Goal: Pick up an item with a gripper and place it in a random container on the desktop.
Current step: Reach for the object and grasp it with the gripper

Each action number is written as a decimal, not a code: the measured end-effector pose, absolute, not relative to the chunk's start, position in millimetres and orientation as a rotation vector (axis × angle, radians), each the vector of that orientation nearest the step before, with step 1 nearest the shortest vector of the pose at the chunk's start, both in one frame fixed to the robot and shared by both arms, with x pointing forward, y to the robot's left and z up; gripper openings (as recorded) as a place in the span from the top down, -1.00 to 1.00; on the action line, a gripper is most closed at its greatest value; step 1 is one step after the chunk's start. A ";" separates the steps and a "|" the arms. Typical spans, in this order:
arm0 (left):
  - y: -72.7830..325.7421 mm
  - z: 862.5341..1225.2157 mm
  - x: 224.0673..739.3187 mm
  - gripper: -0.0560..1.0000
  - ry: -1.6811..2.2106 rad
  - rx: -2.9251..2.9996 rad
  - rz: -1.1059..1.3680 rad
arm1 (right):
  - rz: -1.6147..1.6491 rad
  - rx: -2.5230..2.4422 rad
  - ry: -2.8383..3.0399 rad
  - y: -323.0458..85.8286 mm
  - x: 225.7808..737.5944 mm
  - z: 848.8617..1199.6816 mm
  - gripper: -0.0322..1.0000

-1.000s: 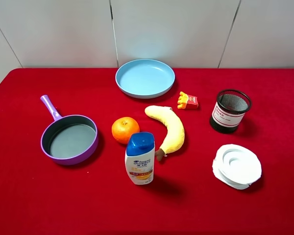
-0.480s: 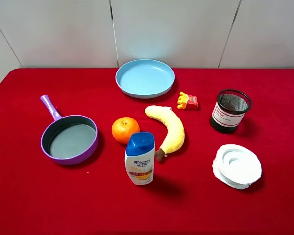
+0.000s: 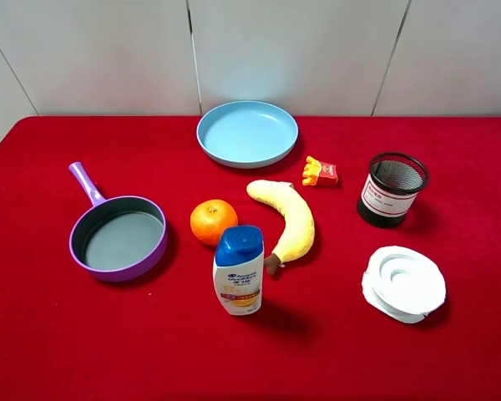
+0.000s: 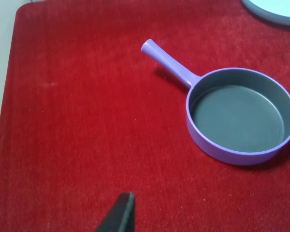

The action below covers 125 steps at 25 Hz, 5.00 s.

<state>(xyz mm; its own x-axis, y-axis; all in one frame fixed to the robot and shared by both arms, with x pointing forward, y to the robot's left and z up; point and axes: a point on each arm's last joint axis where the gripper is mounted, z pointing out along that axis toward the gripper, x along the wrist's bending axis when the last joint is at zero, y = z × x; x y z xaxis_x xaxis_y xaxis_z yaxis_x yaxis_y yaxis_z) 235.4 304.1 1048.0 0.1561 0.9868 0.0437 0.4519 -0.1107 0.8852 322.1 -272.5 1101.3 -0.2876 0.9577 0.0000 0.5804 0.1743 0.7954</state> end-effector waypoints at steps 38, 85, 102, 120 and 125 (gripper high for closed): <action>304.1 1048.0 235.4 -0.99 1.396 1.678 0.894 | 0.865 1.300 2.249 -176.8 487.2 1062.0 -0.41; 304.1 1048.0 235.4 -0.99 1.396 1.678 0.894 | 0.507 1.405 2.540 -125.8 551.3 930.5 -0.41; 304.1 1048.0 235.4 -0.99 1.396 1.678 0.894 | 0.411 1.403 2.592 -119.0 555.0 884.2 -0.41; 304.1 1048.0 235.4 -0.99 1.396 1.678 0.894 | 0.425 1.499 2.579 -115.9 555.9 870.5 -0.41; 304.1 1048.0 235.4 -0.99 1.396 1.678 0.894 | 0.434 1.534 2.573 -115.1 555.4 869.9 -0.41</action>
<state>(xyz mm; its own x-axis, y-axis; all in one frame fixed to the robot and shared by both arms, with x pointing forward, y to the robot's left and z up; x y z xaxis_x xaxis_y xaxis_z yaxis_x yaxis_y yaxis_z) 235.4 304.1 1048.0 0.1561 0.9868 0.0437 0.4519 -0.1107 0.8852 555.4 -115.1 869.9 -0.4816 0.8751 0.0475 0.8423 0.4472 0.3009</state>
